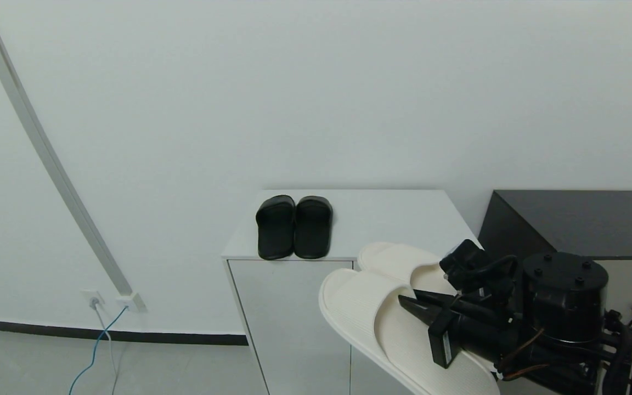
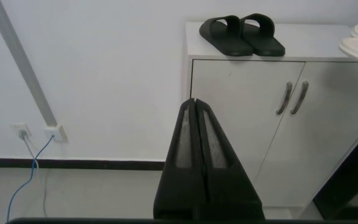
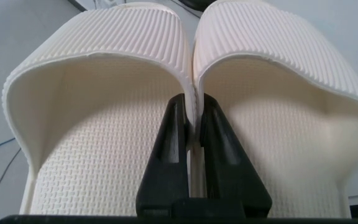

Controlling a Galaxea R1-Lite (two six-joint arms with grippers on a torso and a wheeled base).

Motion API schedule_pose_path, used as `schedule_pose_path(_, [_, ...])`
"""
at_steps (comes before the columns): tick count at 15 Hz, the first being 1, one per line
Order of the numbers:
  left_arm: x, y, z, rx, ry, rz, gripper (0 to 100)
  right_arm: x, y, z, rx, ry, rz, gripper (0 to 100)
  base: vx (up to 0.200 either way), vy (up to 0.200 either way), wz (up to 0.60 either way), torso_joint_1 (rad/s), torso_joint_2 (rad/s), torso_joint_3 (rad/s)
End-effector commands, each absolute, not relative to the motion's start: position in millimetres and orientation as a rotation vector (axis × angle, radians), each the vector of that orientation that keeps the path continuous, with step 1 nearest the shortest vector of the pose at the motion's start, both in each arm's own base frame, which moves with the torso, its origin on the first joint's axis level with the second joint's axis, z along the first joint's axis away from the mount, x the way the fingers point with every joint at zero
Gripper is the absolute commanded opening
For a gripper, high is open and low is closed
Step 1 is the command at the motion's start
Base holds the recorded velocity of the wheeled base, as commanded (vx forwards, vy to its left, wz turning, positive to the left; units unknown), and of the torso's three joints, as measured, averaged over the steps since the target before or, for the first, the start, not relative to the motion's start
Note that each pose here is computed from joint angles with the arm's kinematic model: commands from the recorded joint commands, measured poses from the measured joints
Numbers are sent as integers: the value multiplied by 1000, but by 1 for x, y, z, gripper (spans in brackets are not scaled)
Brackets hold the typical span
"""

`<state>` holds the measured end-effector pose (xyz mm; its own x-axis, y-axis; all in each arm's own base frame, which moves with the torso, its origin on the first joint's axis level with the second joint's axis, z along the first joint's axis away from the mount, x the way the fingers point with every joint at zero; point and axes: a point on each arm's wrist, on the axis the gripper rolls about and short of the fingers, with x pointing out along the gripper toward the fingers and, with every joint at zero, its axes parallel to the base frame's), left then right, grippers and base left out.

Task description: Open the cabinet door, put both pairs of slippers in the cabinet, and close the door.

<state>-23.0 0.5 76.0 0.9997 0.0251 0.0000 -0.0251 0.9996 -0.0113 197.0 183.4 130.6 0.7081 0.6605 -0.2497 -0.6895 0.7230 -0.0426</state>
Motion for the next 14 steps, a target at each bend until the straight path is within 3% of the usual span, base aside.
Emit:
schedule_pose_path(1, [-23, 0, 76, -12, 1, 26, 0, 197, 184, 130, -137, 226, 753, 0, 0, 0, 0, 0, 0, 0])
schedule_pose_path(14, [-23, 0, 76, -9, 0, 28, 0, 191, 181, 125, -145, 238, 761, 0, 0, 0, 0, 0, 0, 0])
